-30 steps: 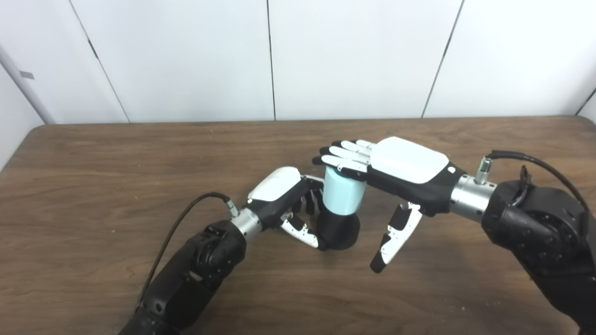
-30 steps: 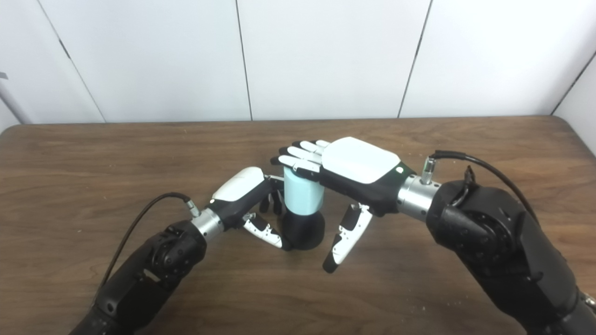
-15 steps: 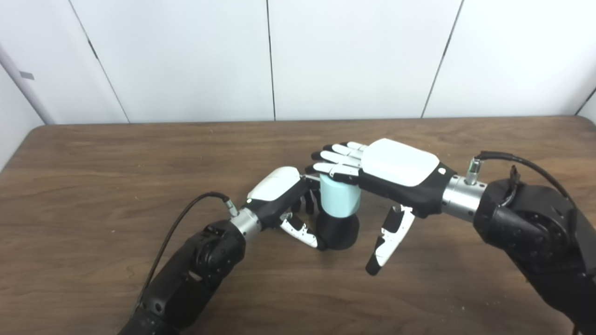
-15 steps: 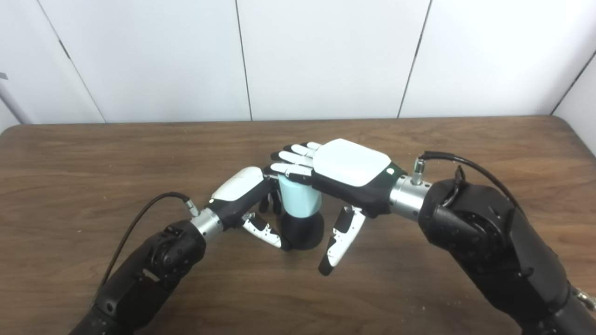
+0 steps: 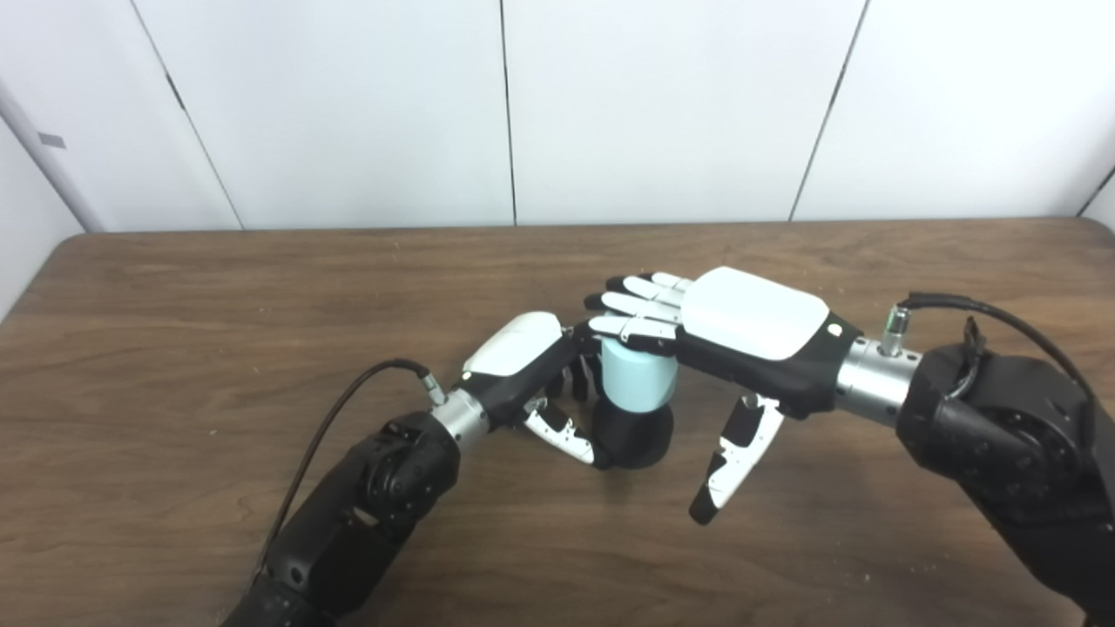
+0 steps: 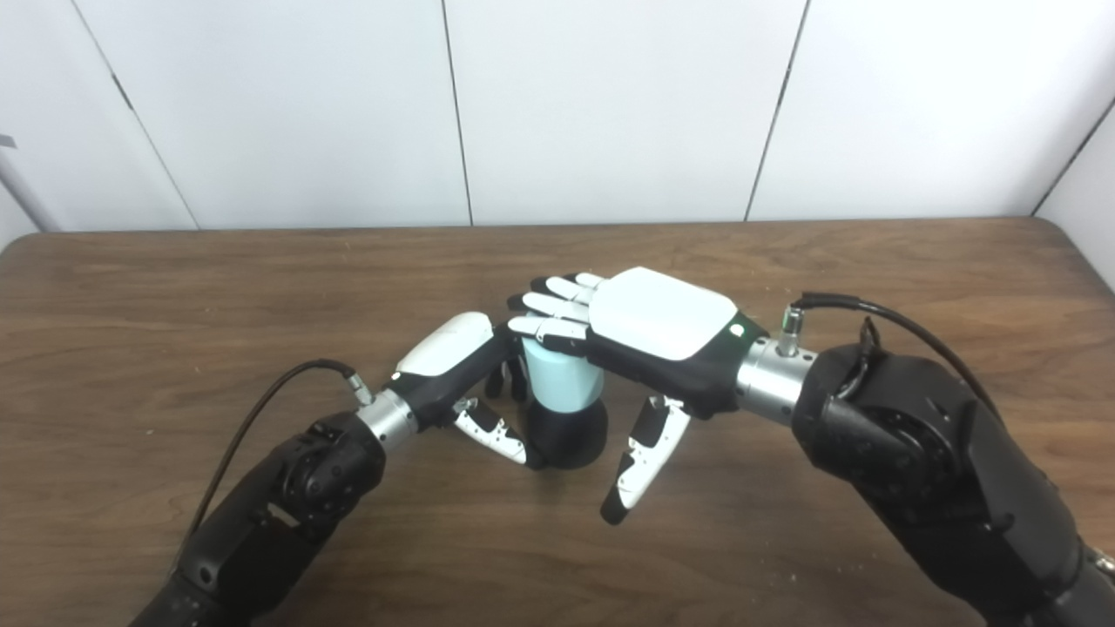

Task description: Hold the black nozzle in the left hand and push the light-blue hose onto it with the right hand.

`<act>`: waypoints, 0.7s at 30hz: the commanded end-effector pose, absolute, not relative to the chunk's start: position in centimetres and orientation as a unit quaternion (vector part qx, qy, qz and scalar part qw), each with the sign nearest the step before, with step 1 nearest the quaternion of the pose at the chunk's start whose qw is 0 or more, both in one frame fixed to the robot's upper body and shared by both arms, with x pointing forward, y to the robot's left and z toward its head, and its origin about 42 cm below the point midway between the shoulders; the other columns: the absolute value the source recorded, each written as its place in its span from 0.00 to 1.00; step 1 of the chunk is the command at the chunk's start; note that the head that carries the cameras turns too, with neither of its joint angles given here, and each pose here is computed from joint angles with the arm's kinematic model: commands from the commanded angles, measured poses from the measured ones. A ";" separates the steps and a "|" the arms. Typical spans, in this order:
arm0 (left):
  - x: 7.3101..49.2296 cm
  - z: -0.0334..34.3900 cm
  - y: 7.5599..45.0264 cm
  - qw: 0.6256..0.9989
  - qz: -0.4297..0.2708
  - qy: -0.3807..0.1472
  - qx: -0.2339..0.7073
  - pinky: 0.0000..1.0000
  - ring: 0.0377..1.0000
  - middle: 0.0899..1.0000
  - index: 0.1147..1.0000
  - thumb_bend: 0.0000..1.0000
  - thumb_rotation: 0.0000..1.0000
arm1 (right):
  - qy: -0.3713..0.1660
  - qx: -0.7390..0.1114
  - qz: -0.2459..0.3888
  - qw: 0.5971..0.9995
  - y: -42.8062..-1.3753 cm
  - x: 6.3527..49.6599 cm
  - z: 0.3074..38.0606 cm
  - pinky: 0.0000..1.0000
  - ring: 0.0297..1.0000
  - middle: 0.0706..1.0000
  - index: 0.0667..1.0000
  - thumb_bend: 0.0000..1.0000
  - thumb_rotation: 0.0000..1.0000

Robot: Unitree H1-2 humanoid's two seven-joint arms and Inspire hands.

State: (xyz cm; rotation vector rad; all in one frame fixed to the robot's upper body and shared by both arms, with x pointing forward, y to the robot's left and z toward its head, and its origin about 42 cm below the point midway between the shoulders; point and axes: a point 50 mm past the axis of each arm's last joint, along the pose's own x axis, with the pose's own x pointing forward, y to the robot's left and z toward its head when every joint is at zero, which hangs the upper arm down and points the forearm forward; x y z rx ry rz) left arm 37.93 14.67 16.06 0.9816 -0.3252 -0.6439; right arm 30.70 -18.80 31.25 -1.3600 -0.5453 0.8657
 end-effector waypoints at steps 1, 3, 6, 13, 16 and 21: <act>38.2 14.5 16.7 0.812 -0.296 -0.094 0.494 0.57 0.52 0.47 0.39 0.52 0.00 | -0.189 -0.603 0.452 0.630 -18.9 29.5 28.6 1.00 1.00 1.00 0.96 0.89 0.49; 38.2 14.6 16.7 0.813 -0.295 -0.095 0.493 0.57 0.52 0.47 0.39 0.52 0.00 | -0.178 -0.599 0.456 0.634 -19.0 29.5 28.6 1.00 1.00 1.00 0.97 0.88 0.51; 38.3 14.7 16.7 0.813 -0.295 -0.094 0.493 0.57 0.52 0.47 0.39 0.52 0.00 | -0.168 -0.598 0.457 0.637 -19.2 29.6 28.6 1.00 1.00 1.00 0.99 0.88 0.52; 38.3 14.8 16.4 0.814 -0.294 -0.094 0.493 0.51 0.50 0.46 0.39 0.52 0.00 | -0.153 -0.595 0.453 0.645 -19.2 29.7 28.5 1.00 1.00 1.00 1.00 0.89 0.52; 38.3 14.8 16.4 0.814 -0.293 -0.093 0.493 0.49 0.49 0.46 0.40 0.52 0.00 | -0.150 -0.595 0.452 0.648 -19.1 29.8 28.3 1.00 1.00 1.00 1.00 0.89 0.52; 38.2 14.7 16.3 0.814 -0.294 -0.095 0.491 0.51 0.50 0.46 0.40 0.52 0.00 | -0.149 -0.595 0.451 0.648 -18.9 29.8 28.1 1.00 1.00 1.00 1.00 0.89 0.52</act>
